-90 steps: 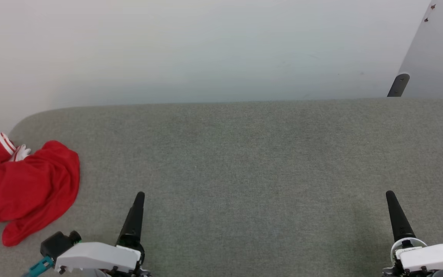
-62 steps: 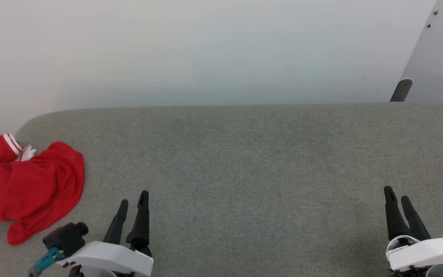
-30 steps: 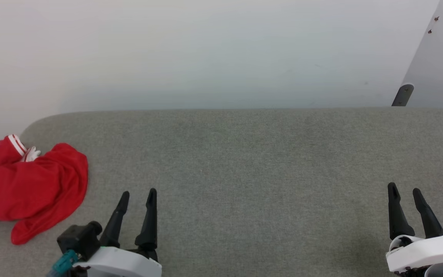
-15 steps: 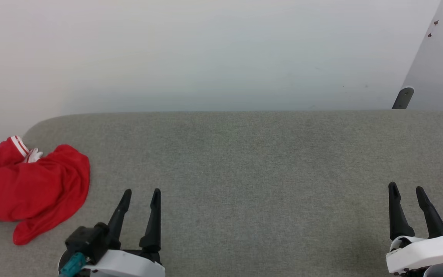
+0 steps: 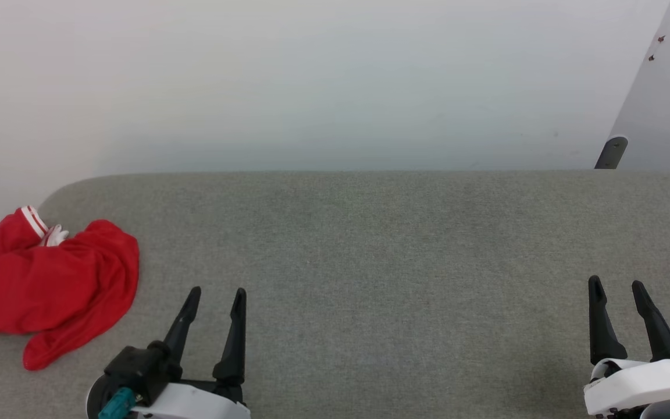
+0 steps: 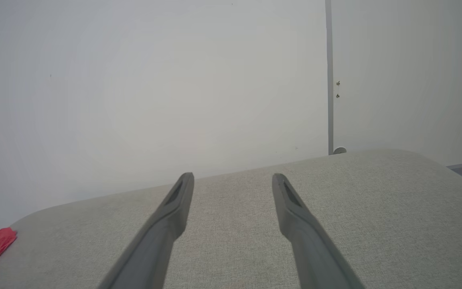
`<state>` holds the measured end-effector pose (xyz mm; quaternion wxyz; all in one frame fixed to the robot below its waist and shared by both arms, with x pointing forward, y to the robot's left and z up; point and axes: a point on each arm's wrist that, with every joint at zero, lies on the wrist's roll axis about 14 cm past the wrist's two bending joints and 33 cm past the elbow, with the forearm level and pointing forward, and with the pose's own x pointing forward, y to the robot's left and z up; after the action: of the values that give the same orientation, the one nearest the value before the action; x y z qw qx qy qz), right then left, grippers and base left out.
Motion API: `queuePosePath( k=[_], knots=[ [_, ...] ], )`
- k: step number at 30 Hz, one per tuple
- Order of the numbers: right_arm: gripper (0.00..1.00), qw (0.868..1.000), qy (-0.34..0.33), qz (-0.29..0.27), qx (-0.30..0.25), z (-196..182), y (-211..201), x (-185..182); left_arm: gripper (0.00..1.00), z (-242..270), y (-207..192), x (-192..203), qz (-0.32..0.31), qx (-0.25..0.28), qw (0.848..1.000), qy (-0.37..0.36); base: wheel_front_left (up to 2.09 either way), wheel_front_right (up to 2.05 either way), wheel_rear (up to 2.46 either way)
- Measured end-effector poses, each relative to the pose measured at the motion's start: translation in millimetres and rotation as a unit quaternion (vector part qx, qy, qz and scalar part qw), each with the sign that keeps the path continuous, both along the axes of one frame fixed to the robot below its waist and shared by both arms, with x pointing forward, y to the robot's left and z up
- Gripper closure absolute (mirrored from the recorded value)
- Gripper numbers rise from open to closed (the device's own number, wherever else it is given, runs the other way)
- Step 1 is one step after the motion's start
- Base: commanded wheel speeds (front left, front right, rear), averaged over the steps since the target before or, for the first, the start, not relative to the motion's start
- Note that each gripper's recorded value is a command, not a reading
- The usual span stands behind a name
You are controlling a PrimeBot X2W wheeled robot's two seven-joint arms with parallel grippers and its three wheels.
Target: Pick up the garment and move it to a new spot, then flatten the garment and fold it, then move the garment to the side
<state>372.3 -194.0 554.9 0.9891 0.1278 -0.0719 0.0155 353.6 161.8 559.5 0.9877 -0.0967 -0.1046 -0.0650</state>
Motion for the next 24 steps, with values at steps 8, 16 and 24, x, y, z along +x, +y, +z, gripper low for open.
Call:
queuePosePath(
  k=[8,16,24],
  knots=[
    [0.0,1.0,0.001,0.0,0.0,-0.9,-0.1,-0.8,0.0,0.0,1.3,-0.8,0.002,0.002,1.0,0.0,0.0,0.0,0.0],
    [0.0,1.0,0.003,0.005,-0.003,-1.0,3.0,-0.2,0.0,-1.3,6.2,-2.0,0.009,0.001,1.0,0.003,0.0,0.0,0.0],
    [0.0,0.998,0.006,0.059,-0.004,1.1,39.6,9.7,0.0,6.8,41.1,-12.1,0.076,-0.007,0.997,-0.007,0.0,0.0,0.0]
  ],
)
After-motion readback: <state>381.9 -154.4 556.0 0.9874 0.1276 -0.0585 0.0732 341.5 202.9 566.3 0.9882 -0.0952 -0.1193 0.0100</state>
